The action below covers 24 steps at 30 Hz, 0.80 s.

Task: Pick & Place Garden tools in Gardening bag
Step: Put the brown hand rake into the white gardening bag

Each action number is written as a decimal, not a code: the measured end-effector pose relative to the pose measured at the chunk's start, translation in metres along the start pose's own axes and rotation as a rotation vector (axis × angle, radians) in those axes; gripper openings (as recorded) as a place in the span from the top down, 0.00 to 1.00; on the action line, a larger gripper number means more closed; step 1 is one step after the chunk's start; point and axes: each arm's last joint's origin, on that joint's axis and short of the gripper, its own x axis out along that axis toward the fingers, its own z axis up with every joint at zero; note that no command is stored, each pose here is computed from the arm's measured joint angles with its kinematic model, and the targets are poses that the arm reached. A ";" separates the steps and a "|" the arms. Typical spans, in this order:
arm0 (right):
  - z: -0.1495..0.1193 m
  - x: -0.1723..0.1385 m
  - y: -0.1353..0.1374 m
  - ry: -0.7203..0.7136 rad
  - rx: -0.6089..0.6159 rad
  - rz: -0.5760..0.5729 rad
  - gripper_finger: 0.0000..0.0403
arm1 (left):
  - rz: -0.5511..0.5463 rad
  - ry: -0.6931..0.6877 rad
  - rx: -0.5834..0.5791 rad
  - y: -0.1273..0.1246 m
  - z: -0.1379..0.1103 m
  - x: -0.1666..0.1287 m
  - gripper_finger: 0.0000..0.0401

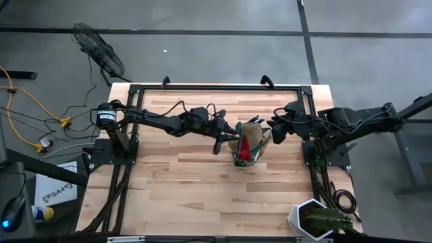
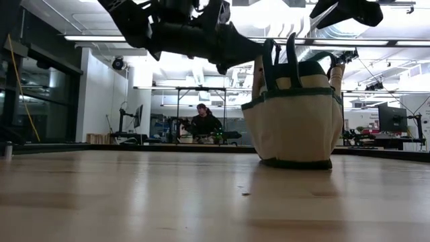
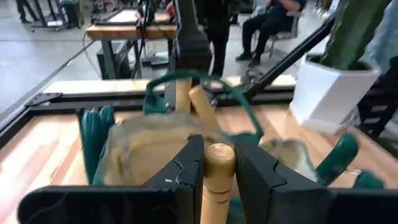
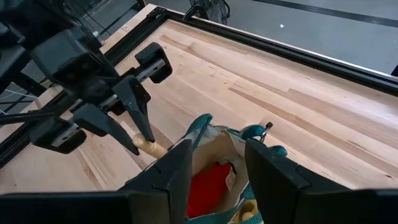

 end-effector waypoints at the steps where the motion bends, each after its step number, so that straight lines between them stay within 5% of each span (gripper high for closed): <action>1: 0.000 0.000 0.000 0.000 0.001 0.000 0.65 | 0.004 0.015 0.005 0.000 -0.001 0.000 0.85; 13: -0.001 0.000 0.001 0.036 0.011 0.028 0.65 | 0.002 0.027 0.008 0.000 -0.003 0.000 0.83; 20: -0.001 0.000 0.001 0.036 0.026 0.028 0.65 | 0.003 0.026 -0.041 0.000 -0.003 0.000 0.51; 24: -0.001 0.000 0.001 0.036 0.026 0.028 0.65 | -0.006 0.021 -0.041 0.000 -0.002 0.000 0.41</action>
